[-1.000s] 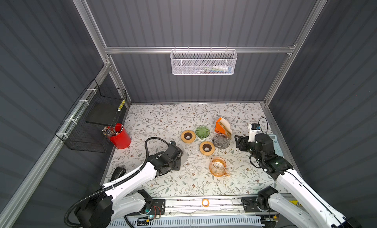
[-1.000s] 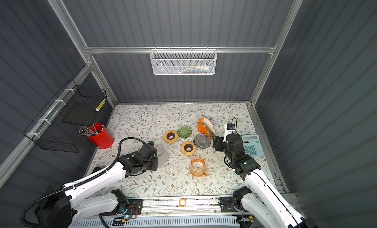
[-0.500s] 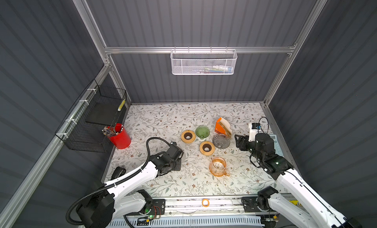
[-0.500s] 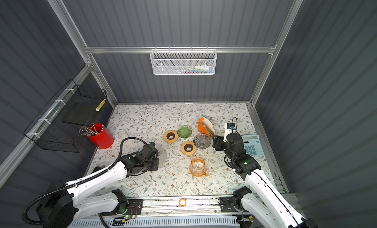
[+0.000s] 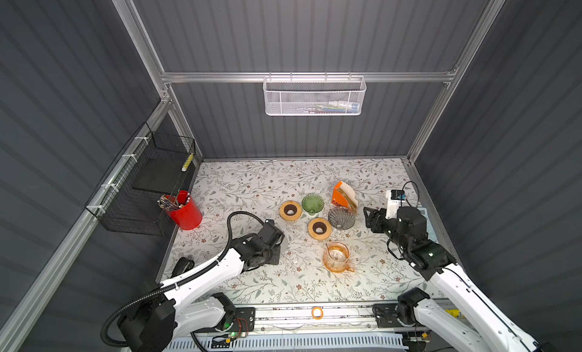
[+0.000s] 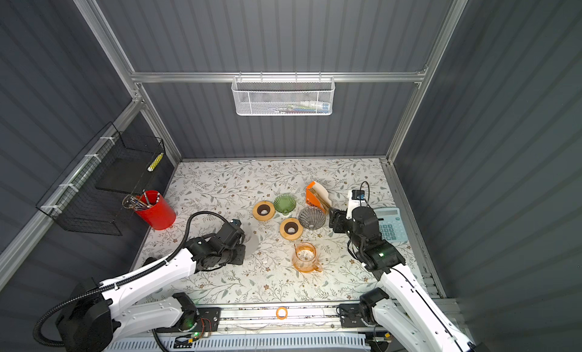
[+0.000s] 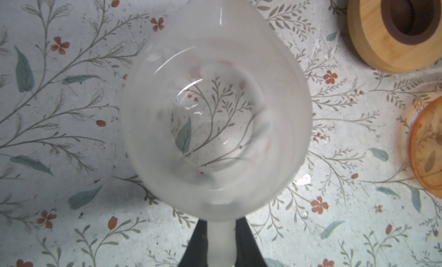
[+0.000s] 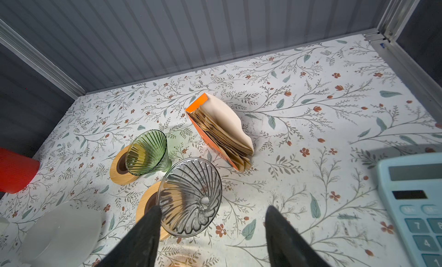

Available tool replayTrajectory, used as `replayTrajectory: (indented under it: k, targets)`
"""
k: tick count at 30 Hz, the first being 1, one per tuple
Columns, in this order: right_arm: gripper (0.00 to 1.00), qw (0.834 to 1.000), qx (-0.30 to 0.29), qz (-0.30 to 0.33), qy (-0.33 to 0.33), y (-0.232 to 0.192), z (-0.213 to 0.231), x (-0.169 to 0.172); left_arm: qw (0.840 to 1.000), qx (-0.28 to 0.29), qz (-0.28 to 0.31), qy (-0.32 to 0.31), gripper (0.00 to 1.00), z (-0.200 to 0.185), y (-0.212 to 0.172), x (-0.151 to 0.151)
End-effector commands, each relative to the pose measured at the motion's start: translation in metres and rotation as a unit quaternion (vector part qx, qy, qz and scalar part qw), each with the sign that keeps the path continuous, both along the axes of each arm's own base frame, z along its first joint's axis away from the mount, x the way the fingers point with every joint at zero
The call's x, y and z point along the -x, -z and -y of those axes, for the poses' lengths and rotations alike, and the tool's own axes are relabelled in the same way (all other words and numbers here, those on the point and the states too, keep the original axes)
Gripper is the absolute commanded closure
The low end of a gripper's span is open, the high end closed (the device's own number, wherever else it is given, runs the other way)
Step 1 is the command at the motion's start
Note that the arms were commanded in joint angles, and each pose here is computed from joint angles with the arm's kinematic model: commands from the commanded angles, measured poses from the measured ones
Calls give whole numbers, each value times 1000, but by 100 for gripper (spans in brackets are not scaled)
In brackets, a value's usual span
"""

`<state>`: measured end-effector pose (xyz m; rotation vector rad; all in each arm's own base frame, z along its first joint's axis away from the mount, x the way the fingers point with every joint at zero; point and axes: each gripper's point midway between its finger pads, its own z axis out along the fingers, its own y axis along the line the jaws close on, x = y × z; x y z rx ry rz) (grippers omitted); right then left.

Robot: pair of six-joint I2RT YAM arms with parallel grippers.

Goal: Place the coffee filter in the dripper

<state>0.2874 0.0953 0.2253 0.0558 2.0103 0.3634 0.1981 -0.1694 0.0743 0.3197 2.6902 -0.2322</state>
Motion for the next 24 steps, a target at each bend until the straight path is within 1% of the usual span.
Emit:
replayTrajectory:
  k: [1, 7, 15, 24]
  targets:
    - [31, 1000, 7, 9, -1, -11, 2, 3, 999, 8, 2, 35, 93, 13, -17, 6]
    - [31, 1000, -1, 11, -4, -14, 0, 5, 998, 19, 4, 58, 94, 22, -26, 18]
    - [31, 1000, -4, 13, -12, -16, -3, 4, 994, 35, 11, 104, 93, 48, -29, 38]
    - [31, 1000, -2, 13, -16, -16, -5, 2, 990, 29, 25, 135, 93, 64, -28, 58]
